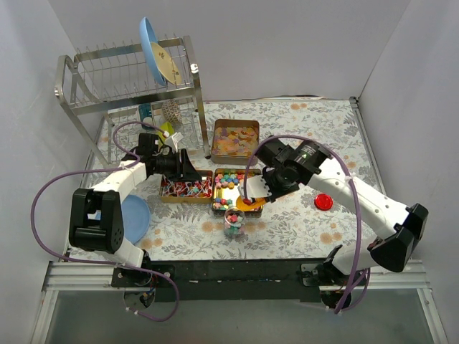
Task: Pack the candies
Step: Place the fake candies in the packing bottle.
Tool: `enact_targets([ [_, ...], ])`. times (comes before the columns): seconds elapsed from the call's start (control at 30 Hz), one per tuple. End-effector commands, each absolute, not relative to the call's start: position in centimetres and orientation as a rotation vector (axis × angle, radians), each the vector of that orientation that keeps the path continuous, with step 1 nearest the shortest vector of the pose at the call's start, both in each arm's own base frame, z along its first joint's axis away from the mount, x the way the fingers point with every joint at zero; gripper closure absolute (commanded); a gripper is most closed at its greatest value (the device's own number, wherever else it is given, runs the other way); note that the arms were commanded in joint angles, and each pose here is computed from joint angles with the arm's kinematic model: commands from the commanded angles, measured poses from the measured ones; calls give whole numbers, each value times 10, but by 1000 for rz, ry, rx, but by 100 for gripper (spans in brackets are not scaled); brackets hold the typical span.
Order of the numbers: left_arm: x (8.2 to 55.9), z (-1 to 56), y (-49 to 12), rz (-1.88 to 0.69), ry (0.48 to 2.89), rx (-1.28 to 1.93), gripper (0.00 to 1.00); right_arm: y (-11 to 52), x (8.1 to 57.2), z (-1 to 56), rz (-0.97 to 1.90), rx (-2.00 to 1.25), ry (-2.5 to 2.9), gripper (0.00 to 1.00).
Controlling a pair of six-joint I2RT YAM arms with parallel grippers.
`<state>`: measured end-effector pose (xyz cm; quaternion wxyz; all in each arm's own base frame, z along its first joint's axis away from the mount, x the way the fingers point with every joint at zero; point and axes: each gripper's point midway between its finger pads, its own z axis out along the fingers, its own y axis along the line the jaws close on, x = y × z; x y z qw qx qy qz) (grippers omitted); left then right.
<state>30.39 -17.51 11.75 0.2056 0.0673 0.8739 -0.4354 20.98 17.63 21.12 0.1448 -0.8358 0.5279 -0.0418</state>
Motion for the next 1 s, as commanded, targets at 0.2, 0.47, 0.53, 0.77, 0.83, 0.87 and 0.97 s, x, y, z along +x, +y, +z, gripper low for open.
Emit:
enact_targets([
  [0.2, 306, 133, -172, -1170, 2366, 223, 61, 178, 225, 227, -482, -2435, 1478, 99],
  [0.47, 309, 136, -173, -1174, 2361, 221, 61, 185, 229, 242, -614, -2439, 1389, 99],
  [0.53, 308, 136, -173, -1179, 2360, 221, 61, 187, 228, 244, -619, -2437, 1374, 99],
  [0.77, 307, 136, -174, -1187, 2363, 216, 61, 189, 223, 247, -629, -2432, 1350, 99],
  [0.83, 308, 137, -174, -1189, 2362, 218, 61, 189, 222, 248, -627, -2425, 1350, 99],
  [0.87, 307, 137, -174, -1193, 2361, 218, 61, 189, 222, 249, -628, -2421, 1352, 99],
  [0.97, 308, 139, -174, -1194, 2358, 220, 61, 186, 221, 248, -631, -2423, 1354, 99],
])
